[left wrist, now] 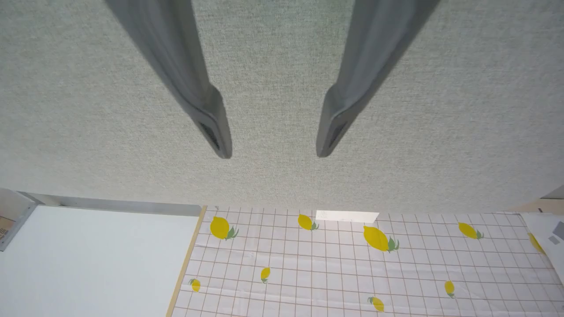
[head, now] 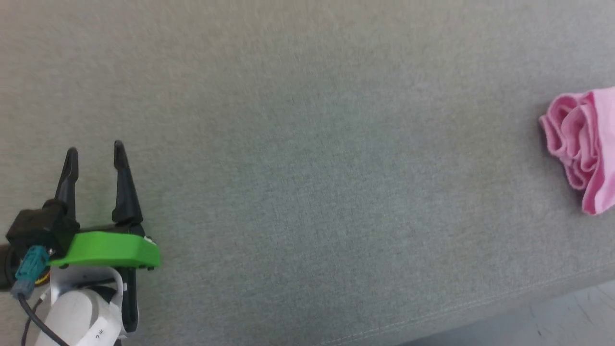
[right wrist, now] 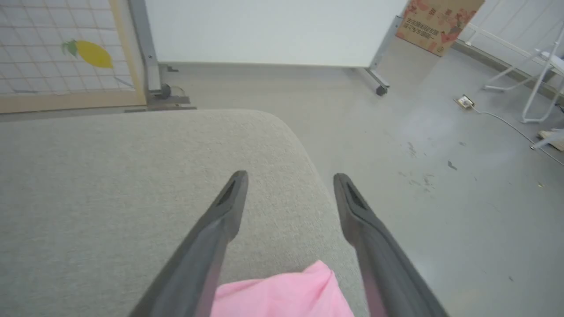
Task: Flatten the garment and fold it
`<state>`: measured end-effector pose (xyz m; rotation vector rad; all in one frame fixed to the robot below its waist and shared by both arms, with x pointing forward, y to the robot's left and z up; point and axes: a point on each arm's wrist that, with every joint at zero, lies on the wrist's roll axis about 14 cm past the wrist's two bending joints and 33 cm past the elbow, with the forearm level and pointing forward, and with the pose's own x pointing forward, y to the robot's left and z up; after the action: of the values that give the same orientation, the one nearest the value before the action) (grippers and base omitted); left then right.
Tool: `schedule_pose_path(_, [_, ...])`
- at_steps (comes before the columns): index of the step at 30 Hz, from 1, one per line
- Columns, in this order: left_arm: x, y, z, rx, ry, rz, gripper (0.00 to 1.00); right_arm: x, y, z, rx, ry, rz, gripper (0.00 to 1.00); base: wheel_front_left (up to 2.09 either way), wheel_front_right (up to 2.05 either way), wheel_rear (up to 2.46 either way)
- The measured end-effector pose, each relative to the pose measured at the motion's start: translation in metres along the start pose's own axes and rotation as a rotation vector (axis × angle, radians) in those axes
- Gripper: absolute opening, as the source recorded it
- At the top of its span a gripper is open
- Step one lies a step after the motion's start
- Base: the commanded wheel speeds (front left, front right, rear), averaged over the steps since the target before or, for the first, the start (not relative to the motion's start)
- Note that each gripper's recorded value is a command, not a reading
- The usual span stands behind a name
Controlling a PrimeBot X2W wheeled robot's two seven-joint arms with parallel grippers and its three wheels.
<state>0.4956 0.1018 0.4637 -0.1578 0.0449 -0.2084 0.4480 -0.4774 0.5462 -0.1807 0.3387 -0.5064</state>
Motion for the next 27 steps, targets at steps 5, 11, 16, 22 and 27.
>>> schedule_pose_path(5, [-0.015,0.006,0.031,-0.01,-0.077,0.042,1.0,-0.029,0.038,0.078,0.084,-0.248,0.156,1.0,0.0,0.0,0.0])
schedule_pose_path(11, [-0.037,0.015,0.066,0.01,-0.158,0.079,1.0,-0.084,0.092,0.138,0.252,-0.517,0.346,1.0,0.0,0.0,0.0])
schedule_pose_path(16, [-0.056,0.02,0.088,0.028,-0.207,0.101,1.0,-0.126,0.139,0.151,0.38,-0.631,0.483,1.0,0.0,0.0,0.0])
schedule_pose_path(22, [-0.078,0.026,0.103,0.04,-0.247,0.13,1.0,-0.165,0.173,0.152,0.5,-0.74,0.556,1.0,0.0,0.0,0.0])
schedule_pose_path(27, [-0.093,0.031,0.112,0.049,-0.281,0.157,1.0,-0.184,0.192,0.127,0.543,-0.747,0.567,1.0,0.0,0.0,0.0])
